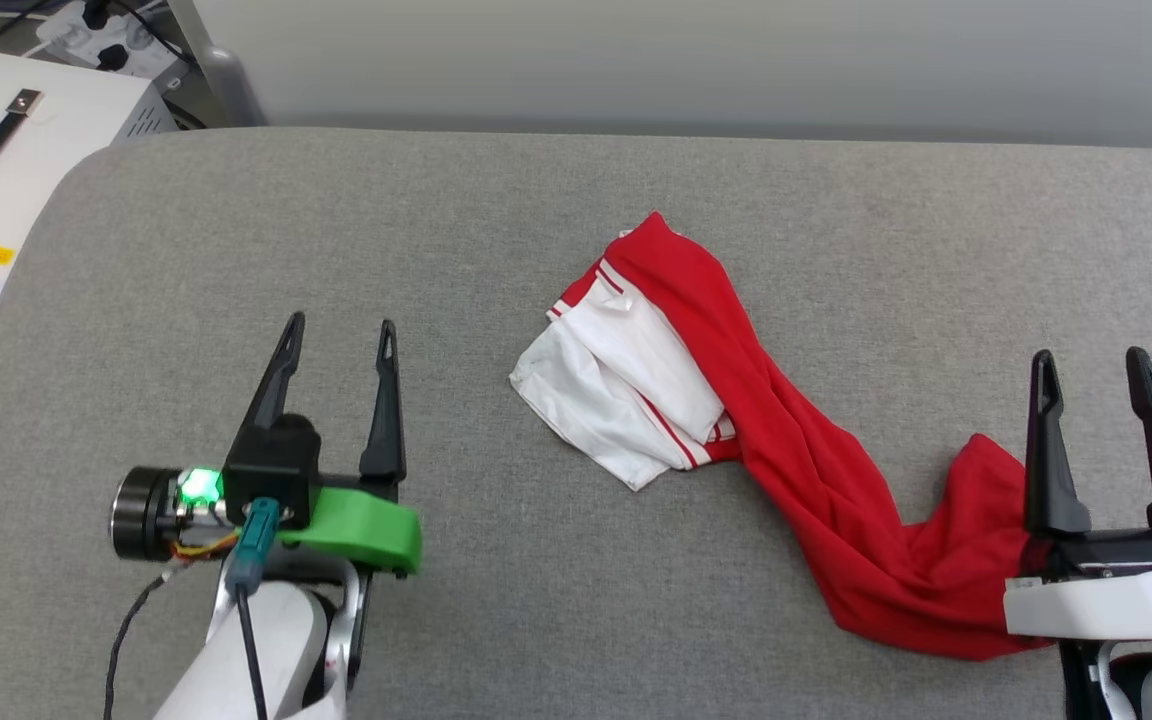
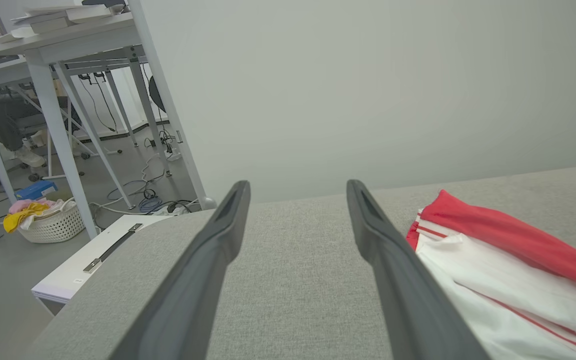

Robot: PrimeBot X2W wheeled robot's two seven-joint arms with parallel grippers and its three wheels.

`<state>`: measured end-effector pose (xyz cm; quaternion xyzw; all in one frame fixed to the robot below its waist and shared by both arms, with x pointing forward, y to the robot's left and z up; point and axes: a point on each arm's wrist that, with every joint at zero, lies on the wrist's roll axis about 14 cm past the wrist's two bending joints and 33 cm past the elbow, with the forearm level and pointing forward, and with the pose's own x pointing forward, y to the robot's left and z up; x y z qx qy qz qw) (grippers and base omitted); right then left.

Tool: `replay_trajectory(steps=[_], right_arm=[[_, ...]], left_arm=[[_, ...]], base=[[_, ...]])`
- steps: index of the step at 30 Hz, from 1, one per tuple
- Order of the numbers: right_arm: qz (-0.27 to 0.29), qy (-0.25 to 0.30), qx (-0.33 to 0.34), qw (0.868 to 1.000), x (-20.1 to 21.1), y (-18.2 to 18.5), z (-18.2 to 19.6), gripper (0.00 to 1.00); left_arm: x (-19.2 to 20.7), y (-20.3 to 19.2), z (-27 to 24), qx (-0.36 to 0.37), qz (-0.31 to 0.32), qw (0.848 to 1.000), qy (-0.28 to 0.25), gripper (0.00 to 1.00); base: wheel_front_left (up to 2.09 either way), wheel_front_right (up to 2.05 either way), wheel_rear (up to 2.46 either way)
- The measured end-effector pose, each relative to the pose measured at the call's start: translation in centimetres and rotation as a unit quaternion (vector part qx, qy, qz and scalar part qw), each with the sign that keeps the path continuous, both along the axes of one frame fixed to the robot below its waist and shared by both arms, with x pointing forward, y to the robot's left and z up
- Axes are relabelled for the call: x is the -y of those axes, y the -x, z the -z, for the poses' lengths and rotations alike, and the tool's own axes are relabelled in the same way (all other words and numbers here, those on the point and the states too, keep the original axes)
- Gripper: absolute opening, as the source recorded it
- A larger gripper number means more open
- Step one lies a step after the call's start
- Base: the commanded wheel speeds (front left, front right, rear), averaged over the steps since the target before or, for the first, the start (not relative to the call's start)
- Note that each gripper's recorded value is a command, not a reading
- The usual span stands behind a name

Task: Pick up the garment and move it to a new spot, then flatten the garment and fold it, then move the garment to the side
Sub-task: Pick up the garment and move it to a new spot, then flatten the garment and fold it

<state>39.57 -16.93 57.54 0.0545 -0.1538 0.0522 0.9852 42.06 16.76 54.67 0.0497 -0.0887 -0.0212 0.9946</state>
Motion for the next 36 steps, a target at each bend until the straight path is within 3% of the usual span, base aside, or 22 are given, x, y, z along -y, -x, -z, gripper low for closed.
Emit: replay_trajectory(steps=[15, 36], right_arm=[[-0.023, 0.008, -0.043, 0.999, -1.5, 3.3, 2.5, 1.0], [-0.035, 0.004, -0.083, 0.996, -2.2, 4.6, 4.9, 1.0]], left_arm=[[-1.8, 6.0, 2.9, -0.036, -0.039, 0.998, 0.032, 1.0], [-2.6, 7.6, 4.0, -0.049, -0.047, 0.997, 0.032, 1.0]], base=[[0.0, 0.0, 0.0], [0.0, 0.0, 0.0]])
